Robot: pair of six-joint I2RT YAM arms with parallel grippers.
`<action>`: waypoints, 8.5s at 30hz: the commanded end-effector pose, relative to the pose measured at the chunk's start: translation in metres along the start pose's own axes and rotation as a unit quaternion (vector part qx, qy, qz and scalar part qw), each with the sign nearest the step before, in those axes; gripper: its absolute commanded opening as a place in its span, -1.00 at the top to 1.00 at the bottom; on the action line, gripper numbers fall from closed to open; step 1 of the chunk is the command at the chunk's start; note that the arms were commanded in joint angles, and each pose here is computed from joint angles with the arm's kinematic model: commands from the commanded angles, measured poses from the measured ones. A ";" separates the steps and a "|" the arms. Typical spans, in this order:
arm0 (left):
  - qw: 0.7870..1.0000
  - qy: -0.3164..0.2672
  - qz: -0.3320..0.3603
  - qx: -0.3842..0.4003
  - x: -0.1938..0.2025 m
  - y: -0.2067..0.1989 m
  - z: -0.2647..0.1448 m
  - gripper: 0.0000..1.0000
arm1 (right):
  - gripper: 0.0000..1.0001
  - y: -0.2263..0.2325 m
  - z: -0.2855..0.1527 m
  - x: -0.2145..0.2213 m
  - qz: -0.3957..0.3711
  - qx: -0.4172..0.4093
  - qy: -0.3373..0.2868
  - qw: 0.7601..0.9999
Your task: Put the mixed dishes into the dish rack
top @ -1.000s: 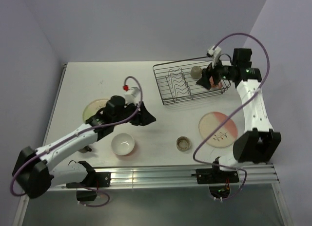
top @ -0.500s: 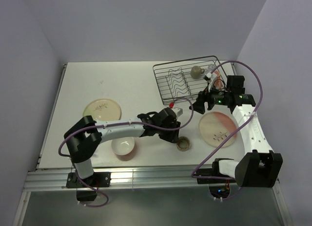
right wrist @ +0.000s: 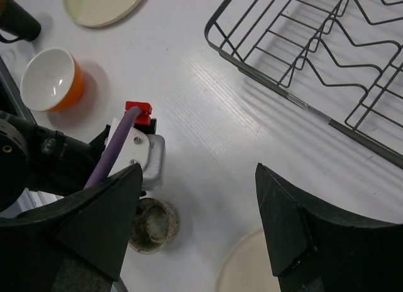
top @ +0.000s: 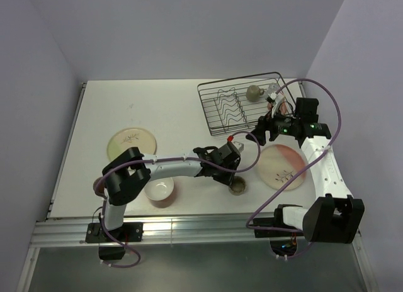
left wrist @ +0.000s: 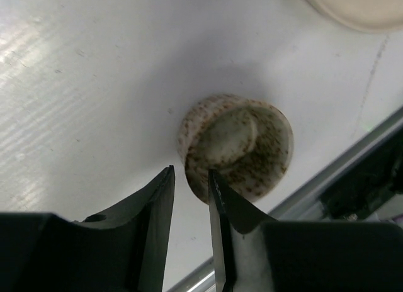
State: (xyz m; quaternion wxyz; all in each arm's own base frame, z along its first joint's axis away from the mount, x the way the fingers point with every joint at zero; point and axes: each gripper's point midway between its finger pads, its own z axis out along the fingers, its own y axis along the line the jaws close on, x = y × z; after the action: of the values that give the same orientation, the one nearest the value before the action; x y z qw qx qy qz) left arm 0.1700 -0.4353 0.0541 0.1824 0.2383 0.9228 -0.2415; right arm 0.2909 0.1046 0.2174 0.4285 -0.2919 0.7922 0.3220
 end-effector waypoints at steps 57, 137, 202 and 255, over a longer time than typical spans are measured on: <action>0.762 -0.528 0.021 0.374 -0.146 0.044 -0.346 0.99 | -0.58 0.190 0.023 -0.169 0.342 -0.398 -0.155 0.837; 0.854 -0.501 -0.051 0.130 -0.073 0.128 -0.323 -0.34 | 1.00 -0.152 0.050 -0.071 -0.076 0.228 0.194 0.951; 0.863 -0.487 -0.076 0.110 -0.060 0.138 -0.314 -0.34 | -0.78 -0.289 0.103 -0.011 -0.097 0.307 0.290 0.901; 0.686 -0.163 -0.593 -0.388 0.110 0.357 -0.277 -0.09 | -0.66 0.094 0.115 -0.036 -0.035 -0.225 0.057 0.972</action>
State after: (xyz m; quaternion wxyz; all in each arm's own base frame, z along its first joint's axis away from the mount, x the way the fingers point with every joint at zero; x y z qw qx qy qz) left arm 0.1948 0.0312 0.1053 0.2229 -0.5157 0.8240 0.0740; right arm 0.2937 0.2601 0.1940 0.2701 -0.4198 0.7400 0.4508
